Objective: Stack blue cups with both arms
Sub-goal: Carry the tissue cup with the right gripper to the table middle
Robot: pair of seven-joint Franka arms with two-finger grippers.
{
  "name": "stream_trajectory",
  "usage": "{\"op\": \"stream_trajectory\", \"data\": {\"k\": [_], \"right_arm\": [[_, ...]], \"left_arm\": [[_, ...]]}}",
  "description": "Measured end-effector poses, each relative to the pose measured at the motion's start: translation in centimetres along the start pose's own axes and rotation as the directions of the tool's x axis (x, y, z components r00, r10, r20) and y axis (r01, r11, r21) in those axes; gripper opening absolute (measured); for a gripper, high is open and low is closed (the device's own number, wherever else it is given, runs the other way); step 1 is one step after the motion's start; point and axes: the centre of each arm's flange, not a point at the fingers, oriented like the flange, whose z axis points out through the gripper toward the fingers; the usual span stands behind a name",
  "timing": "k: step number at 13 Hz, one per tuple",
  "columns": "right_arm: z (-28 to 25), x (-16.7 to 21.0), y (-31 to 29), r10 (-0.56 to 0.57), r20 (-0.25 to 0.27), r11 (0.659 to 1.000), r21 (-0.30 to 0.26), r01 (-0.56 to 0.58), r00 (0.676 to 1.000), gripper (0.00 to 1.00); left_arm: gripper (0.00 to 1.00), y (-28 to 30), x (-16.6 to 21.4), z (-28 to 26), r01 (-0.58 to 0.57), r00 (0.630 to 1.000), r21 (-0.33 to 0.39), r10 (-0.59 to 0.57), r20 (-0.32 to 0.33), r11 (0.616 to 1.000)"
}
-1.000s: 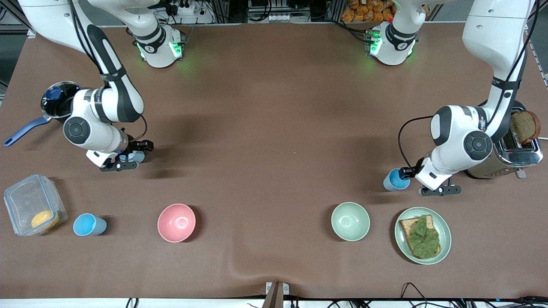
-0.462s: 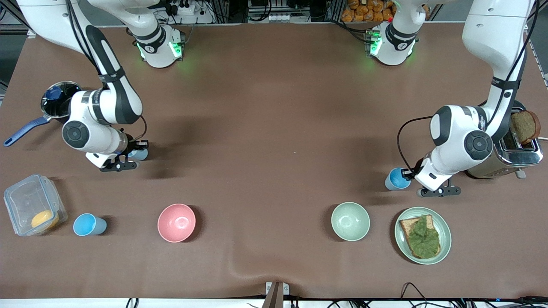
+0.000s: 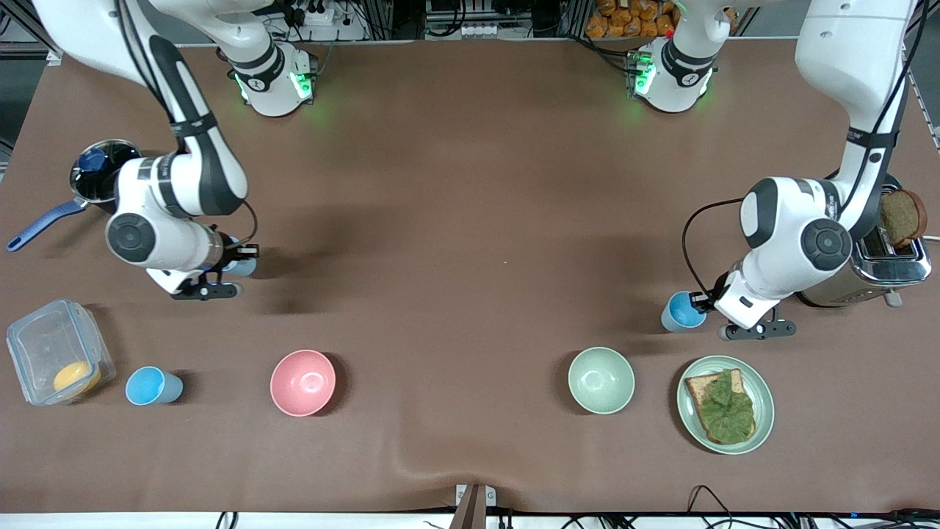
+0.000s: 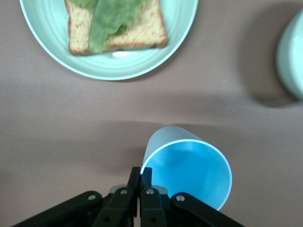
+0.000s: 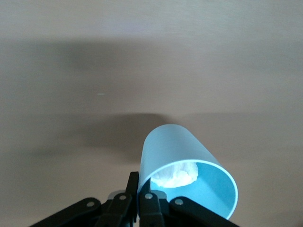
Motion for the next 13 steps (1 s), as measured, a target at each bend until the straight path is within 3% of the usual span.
{"op": "stream_trajectory", "data": {"k": [3, 7, 10, 13], "right_arm": [[-3.5, -0.8, -10.6, 0.037, -0.033, 0.999, 0.040, -0.035, 0.999, 0.03], [-6.0, -4.6, -25.7, 0.074, -0.089, 0.995, 0.066, -0.068, 0.993, 0.03], [-2.9, -5.6, -33.8, 0.075, -0.088, 0.997, 0.037, -0.072, 0.993, 0.03], [0.3, -3.8, -36.3, 0.066, -0.099, 0.997, 0.032, -0.063, 0.993, 0.03]], "left_arm": [[0.03, 1.8, -0.4, -3.5, 0.015, 1.000, -0.006, -0.015, -0.007, 1.000], [0.03, 2.5, -0.1, -8.7, 0.022, 0.999, 0.008, -0.022, 0.038, 1.000], [0.03, 3.1, 0.0, -9.8, 0.030, 0.999, 0.004, -0.030, 0.030, 1.000], [0.03, 4.0, -0.4, -10.0, 0.044, 0.998, 0.005, -0.044, 0.045, 0.999]]}}
